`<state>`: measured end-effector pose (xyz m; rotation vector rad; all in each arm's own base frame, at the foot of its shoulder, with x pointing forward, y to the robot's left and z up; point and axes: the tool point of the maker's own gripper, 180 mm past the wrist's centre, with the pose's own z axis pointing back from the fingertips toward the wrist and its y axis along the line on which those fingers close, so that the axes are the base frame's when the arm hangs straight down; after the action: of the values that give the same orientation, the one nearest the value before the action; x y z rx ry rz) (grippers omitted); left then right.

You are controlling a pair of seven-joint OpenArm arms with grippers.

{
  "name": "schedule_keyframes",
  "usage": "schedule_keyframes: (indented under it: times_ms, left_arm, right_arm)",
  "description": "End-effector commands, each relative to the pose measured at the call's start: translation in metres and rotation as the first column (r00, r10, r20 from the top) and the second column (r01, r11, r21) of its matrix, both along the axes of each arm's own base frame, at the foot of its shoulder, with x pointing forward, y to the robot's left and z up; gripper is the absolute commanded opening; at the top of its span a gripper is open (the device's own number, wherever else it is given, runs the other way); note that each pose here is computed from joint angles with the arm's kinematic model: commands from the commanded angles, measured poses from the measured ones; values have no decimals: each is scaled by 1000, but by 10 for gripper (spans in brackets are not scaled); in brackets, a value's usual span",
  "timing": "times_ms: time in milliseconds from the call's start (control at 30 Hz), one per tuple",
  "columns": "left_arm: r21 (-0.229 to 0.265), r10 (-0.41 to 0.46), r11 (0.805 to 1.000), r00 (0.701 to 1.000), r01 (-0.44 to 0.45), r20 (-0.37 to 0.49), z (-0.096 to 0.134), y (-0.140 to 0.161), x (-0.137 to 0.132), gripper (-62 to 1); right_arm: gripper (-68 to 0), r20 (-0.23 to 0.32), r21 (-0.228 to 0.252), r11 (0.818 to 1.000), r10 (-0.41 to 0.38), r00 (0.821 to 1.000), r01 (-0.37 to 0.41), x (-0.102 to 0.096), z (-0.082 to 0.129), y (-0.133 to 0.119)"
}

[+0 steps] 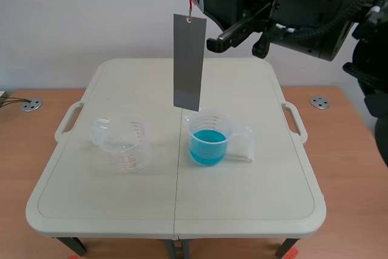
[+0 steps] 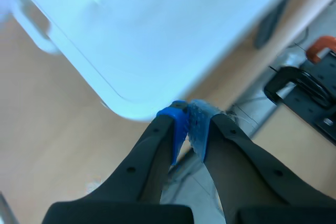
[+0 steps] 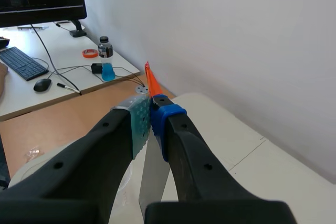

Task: Hold the metal plate by the orange handle, dip it into the blue solution, take it out and point at it, then put the plate back in the beaker on the left.
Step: 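Raise the plate and point at it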

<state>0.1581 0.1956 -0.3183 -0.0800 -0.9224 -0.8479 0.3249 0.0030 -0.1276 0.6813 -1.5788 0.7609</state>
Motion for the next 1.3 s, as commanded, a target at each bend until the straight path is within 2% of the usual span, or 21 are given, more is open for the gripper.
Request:
schedule_keyframes:
  times_ms: [0,167,400,667,967,1133,1267]
  left_arm:
    - [-29,-25,999,999,27,38,10,-8,13,-597]
    - [-40,-109,993,989,113,103,25,-21,40,-597]
    - [-65,-178,979,966,193,189,42,-41,78,-597]
    - [-69,-233,965,947,254,223,44,-66,116,-597]
    - [-101,-231,960,941,262,248,41,-103,159,-597]
    - [-138,-235,952,939,275,251,39,-127,173,-597]
    - [-144,-245,946,932,290,267,41,-143,181,-597]
  right_arm:
    - [-662,51,28,1000,-4,999,2,-1,19,-6]
    - [-662,71,47,999,-16,997,12,-3,30,-12]
    - [-662,74,45,999,-22,997,19,-2,32,-14]
    - [-662,75,45,999,-28,997,24,-2,32,-16]
    - [-662,75,45,999,-28,997,25,-2,32,-16]
    - [-662,75,44,999,-28,997,25,-2,32,-16]
    - [-662,75,45,999,-28,997,25,-2,32,-16]
